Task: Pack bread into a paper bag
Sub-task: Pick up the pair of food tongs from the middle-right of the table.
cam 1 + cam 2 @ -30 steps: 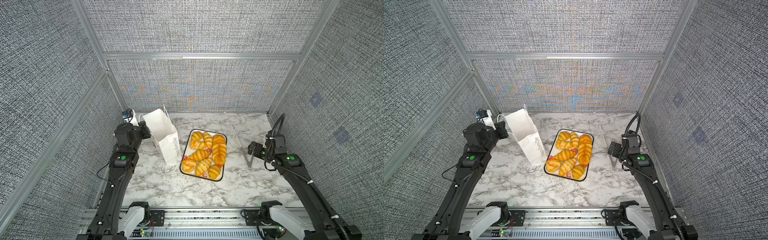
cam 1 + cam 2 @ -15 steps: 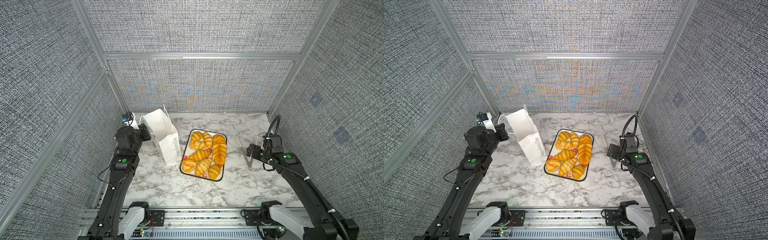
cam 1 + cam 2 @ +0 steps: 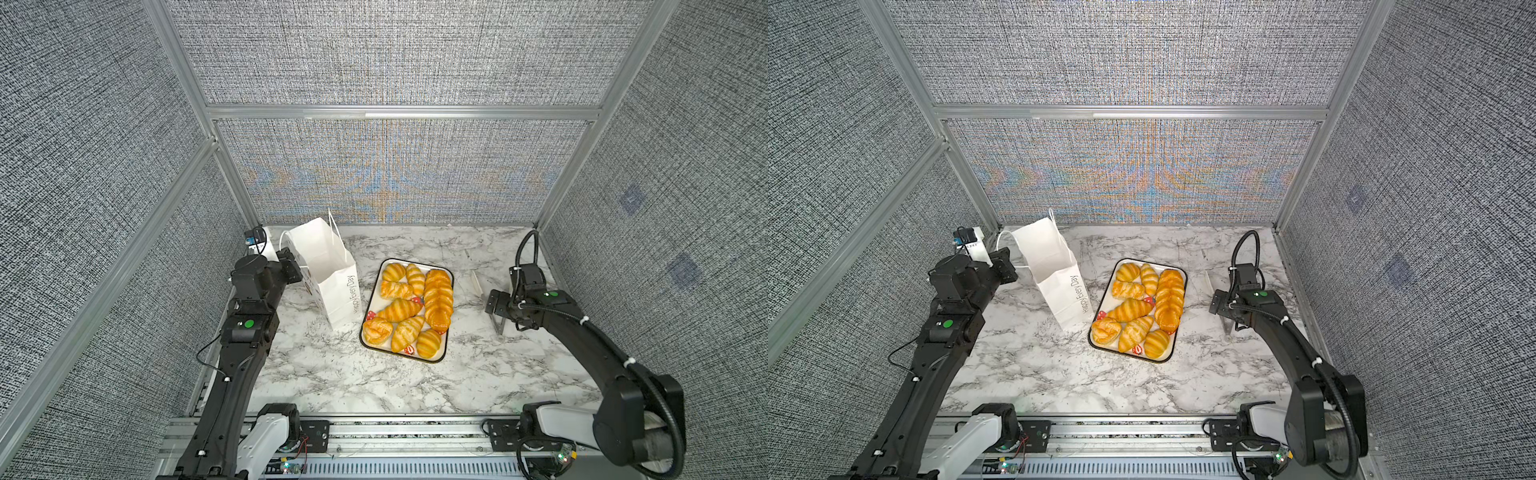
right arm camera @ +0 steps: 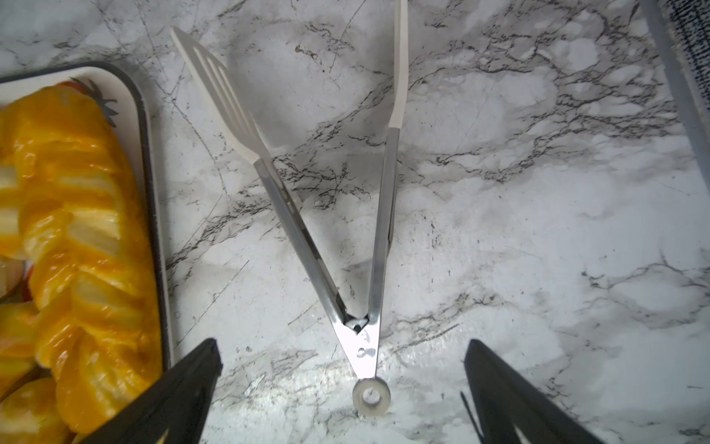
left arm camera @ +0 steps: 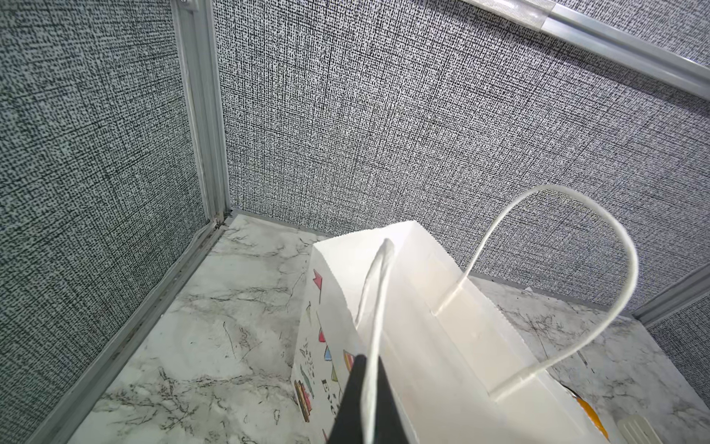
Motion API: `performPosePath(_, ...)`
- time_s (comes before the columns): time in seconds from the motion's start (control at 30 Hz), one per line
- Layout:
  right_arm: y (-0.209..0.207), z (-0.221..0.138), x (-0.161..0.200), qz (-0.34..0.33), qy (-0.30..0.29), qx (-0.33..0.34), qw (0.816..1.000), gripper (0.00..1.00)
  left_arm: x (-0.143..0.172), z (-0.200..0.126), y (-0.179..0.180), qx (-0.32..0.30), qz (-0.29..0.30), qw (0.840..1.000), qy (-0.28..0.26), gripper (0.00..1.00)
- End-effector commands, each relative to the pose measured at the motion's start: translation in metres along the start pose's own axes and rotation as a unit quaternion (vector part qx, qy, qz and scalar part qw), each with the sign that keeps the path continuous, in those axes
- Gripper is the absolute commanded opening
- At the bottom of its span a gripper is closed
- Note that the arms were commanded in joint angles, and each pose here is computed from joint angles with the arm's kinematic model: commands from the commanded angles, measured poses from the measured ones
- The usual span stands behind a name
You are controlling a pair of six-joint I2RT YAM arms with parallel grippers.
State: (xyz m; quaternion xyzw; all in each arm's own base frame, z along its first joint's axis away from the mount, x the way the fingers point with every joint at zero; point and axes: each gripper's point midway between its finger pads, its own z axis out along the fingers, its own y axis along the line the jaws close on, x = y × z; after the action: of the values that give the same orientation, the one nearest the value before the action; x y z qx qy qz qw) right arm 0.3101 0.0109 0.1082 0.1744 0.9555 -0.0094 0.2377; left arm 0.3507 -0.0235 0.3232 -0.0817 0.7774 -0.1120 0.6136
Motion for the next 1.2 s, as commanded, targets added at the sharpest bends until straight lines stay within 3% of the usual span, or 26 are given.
performPosePath(0.0,-0.004,0.016,-0.001,-0.003,0.011,0.025,1.0,0.99,-0.005,0.001,-0.003,0.008,0.001,1.0,-0.01,0.0)
performPosePath(0.3,0.003,0.052,0.003,0.0,0.038,0.018,0.999,0.99,0.0,0.004,0.004,-0.001,-0.001,1.0,-0.008,0.0)
performPosePath(0.67,0.011,0.055,-0.015,-0.011,0.053,0.013,0.998,0.99,0.003,0.013,0.015,0.011,-0.022,1.0,-0.004,0.0)
performPosePath(1.17,0.006,0.065,0.004,-0.019,0.071,0.02,0.997,0.99,-0.01,-0.005,0.008,0.023,-0.017,0.999,-0.029,0.0)
